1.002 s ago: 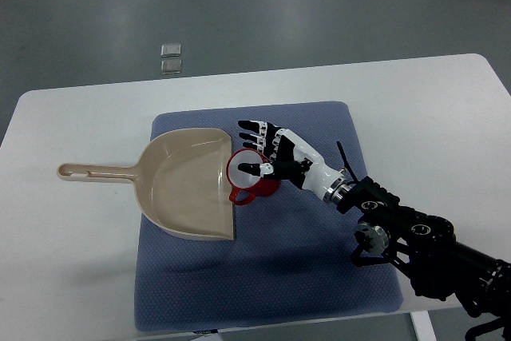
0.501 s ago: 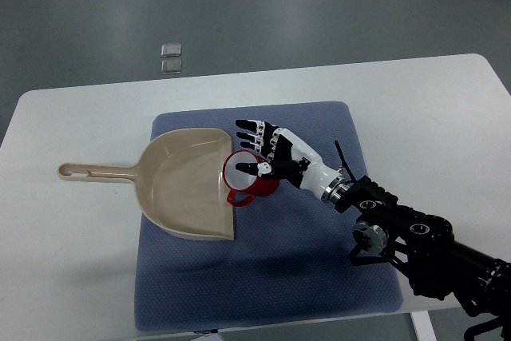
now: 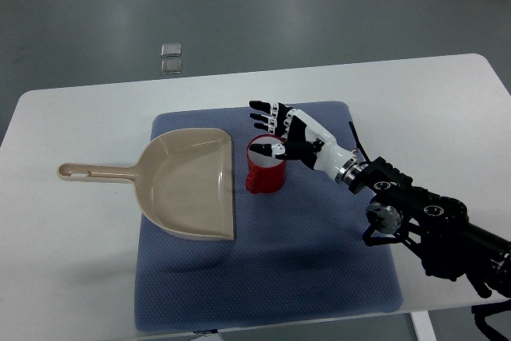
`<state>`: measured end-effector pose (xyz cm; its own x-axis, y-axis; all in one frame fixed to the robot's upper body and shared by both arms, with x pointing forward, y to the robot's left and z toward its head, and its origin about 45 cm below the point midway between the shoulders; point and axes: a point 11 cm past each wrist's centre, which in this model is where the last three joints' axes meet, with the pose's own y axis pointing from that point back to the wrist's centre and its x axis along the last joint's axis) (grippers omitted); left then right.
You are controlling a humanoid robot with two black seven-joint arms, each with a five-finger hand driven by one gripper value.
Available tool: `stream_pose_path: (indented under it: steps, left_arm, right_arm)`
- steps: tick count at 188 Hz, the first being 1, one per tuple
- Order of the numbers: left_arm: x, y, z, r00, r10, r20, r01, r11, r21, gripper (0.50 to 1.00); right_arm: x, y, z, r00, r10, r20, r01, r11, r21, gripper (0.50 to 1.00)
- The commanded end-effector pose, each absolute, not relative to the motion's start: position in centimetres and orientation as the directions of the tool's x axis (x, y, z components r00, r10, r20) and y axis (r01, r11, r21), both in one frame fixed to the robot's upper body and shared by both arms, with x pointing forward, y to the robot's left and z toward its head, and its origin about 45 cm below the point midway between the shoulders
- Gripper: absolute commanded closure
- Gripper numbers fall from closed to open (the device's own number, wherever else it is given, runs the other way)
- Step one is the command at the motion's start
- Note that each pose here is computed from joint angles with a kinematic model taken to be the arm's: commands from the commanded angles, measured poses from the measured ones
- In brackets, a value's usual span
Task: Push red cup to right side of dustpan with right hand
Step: 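Lift the right hand up and away from the red mug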
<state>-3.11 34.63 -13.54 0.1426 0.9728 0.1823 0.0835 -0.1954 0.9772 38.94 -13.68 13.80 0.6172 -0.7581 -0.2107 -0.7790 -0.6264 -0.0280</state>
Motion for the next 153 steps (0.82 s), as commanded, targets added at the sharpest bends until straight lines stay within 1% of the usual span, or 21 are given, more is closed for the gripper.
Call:
stream_pose_path:
  steps: [1, 32, 68, 86, 109, 130, 153]
  left_arm:
    - [-3.1, 34.6, -13.5, 0.142, 0.973, 0.182, 0.083, -0.195, 0.977, 0.500]
    - [-3.1, 34.6, -13.5, 0.144, 0.973, 0.182, 0.083, -0.196, 0.977, 0.500]
    - [-3.1, 34.6, -13.6, 0.146, 0.973, 0.181, 0.083, -0.194, 0.977, 0.500]
    - [-3.1, 34.6, -13.6, 0.146, 0.973, 0.181, 0.083, -0.194, 0.977, 0.500]
    - [-3.1, 34.6, -13.6, 0.146, 0.973, 0.181, 0.083, -0.194, 0.977, 0.500]
    - [-3.1, 34.6, -13.5, 0.146, 0.973, 0.181, 0.085, -0.194, 0.977, 0.500]
    - [-3.1, 34.5, -13.6, 0.146, 0.973, 0.179, 0.085, -0.193, 0.978, 0.500]
  right_arm:
    - [39.5, -14.1, 14.4, 0.617, -0.762, -0.199, -0.781, -0.623, -0.035, 0.568]
    - [40.9, -16.7, 15.8, 0.594, -0.789, -0.154, -0.802, -0.595, -0.046, 0.566]
    - [42.1, -20.3, 17.1, 0.543, -0.815, -0.201, -0.838, -0.542, -0.066, 0.566]
    - [42.7, -21.8, 17.6, 0.488, -0.831, -0.267, -0.871, -0.484, -0.085, 0.566]
    - [43.4, -23.2, 18.3, 0.412, -0.816, -0.405, -0.909, -0.397, -0.125, 0.566]
    - [43.5, -23.8, 17.9, 0.363, -0.809, -0.463, -0.929, -0.349, -0.121, 0.566]
    - [43.9, -25.4, 17.4, 0.289, -0.803, -0.521, -0.956, -0.274, -0.108, 0.566]
